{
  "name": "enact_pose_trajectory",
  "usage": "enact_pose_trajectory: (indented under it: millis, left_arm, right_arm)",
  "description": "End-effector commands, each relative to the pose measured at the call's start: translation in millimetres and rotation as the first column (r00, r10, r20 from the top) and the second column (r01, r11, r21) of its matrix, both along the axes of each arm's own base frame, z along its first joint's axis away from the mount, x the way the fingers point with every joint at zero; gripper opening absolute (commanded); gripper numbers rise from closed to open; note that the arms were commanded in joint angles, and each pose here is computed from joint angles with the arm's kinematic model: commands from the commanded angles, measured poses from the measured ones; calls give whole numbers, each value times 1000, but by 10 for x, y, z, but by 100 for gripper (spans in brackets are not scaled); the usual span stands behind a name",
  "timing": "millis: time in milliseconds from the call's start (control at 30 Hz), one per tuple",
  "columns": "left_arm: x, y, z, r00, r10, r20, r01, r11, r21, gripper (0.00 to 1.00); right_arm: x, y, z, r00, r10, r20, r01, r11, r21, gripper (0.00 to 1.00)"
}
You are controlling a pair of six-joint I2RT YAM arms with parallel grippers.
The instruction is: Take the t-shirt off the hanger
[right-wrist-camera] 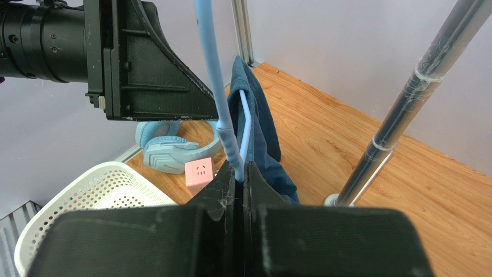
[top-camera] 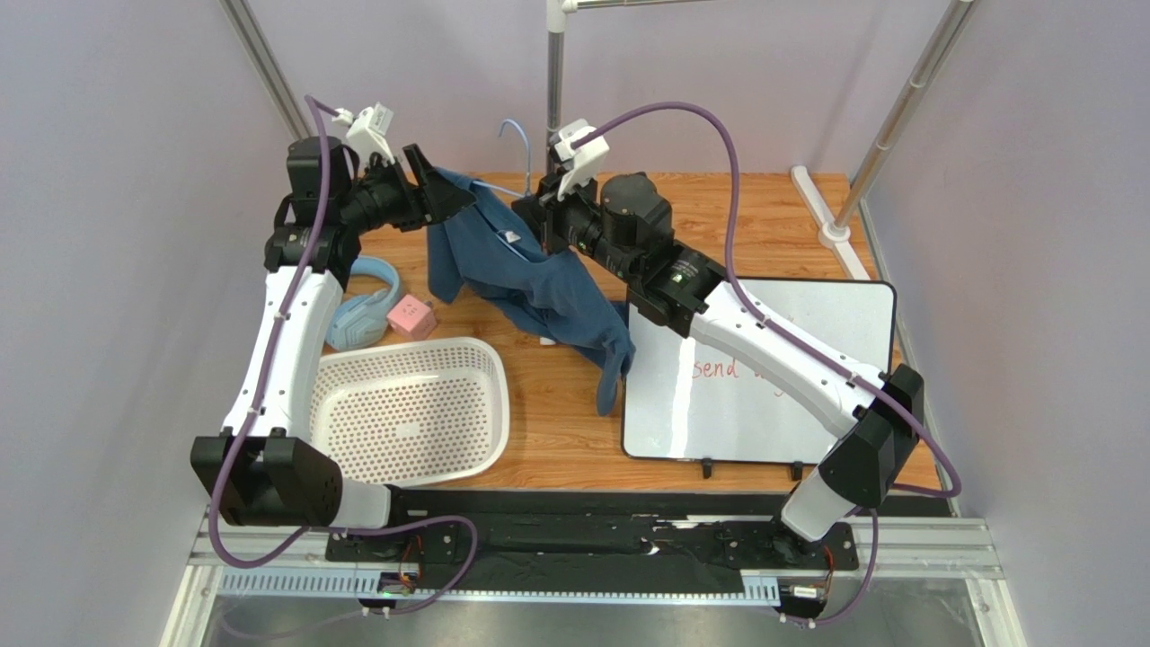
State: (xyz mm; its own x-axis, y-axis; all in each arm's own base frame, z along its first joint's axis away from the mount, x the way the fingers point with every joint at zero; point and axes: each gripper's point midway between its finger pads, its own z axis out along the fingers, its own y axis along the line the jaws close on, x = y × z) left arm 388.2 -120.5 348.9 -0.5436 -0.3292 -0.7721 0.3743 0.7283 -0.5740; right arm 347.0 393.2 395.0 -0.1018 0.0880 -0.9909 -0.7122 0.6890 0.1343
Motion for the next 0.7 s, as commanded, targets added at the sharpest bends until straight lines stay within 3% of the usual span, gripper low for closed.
enact_pose_trajectory:
  millis: [0, 100, 300, 467, 533, 667]
  left_arm:
    - [33, 13, 130, 998, -24, 57, 26, 999, -38, 68]
    - [69, 15, 81, 999, -27, 40, 28, 999, -45, 69]
    - [121, 53, 28, 999, -15, 28, 17, 999, -42, 57]
    - [150, 140, 20, 999, 16, 29, -15, 999, -36, 23]
    - [173, 231, 44, 998, 50, 34, -49, 998, -33, 0]
    - [255, 489, 67, 993, 116, 36, -114, 992, -47, 0]
  right_arm:
    - [-161, -41, 534, 996, 18, 89, -26, 995, 95, 0]
    - [-206, -18, 556, 995, 23, 94, -32, 995, 96, 0]
    - [-272, -35, 570, 995, 23, 96, -32, 995, 98, 0]
    - [-310, -69, 578, 995, 18, 101, -27, 995, 92, 0]
    - [-331, -86, 513, 995, 22, 98, -29, 997, 72, 0]
    - [-473, -206, 406, 993, 48, 112, -52, 998, 37, 0]
